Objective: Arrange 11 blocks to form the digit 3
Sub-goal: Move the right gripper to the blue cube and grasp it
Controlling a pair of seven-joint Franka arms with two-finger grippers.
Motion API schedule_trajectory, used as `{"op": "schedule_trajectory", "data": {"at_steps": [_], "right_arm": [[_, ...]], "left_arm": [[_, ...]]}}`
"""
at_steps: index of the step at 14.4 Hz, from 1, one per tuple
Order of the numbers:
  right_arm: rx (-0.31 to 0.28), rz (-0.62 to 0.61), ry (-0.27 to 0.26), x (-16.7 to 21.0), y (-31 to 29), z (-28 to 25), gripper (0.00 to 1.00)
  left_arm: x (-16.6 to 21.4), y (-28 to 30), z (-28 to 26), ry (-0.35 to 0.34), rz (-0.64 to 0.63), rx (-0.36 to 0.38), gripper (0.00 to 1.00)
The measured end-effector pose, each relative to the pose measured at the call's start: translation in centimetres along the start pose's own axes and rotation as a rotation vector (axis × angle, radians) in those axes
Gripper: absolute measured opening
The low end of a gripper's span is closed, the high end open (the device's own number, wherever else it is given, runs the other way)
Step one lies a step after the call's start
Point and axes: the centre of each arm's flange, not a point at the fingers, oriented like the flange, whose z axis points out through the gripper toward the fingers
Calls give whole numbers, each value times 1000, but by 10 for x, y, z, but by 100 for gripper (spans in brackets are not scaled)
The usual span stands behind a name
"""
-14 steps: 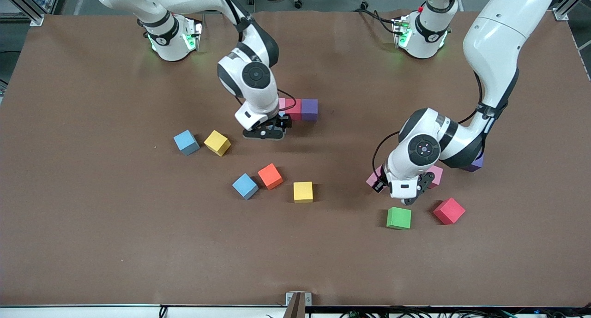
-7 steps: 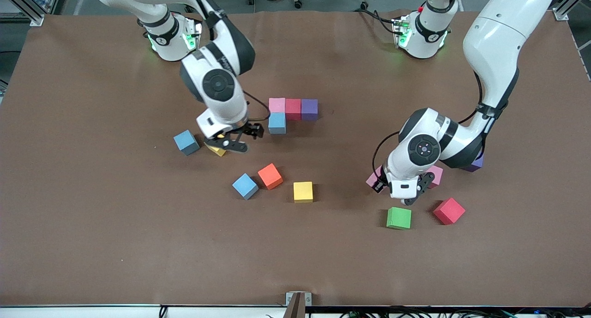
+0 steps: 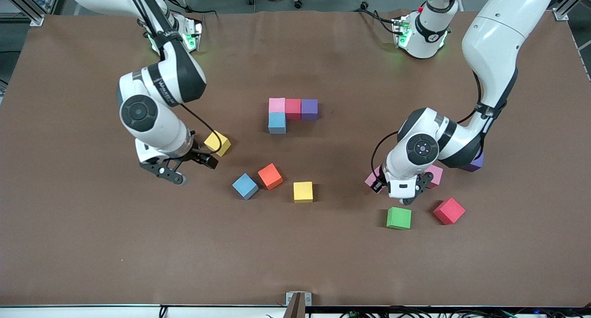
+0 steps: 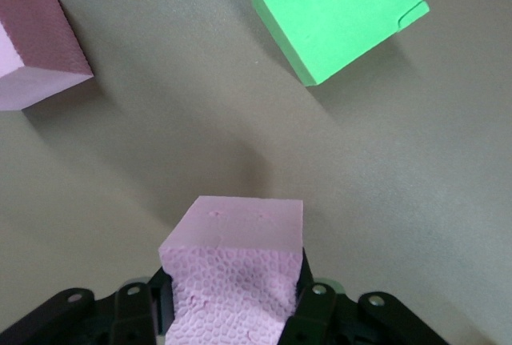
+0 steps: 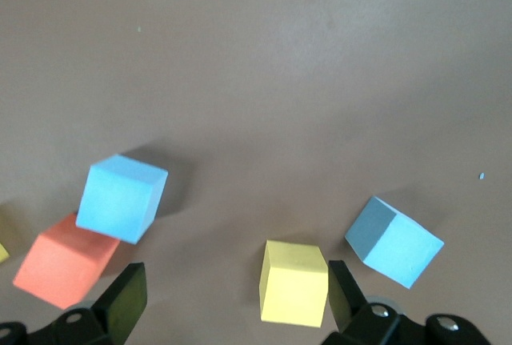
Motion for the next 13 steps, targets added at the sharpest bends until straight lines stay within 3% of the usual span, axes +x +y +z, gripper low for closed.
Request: {"op": "schedule_trajectory", "data": {"at_steps": [7,13], "right_arm": [[9,277,-15,17,-53,46,100],[66,335,13,-1,-92,86,100]], "left_arm": [[-28,16,-7,4,46,-9,55],[-59,29,-14,7,90,-2,55]]}}
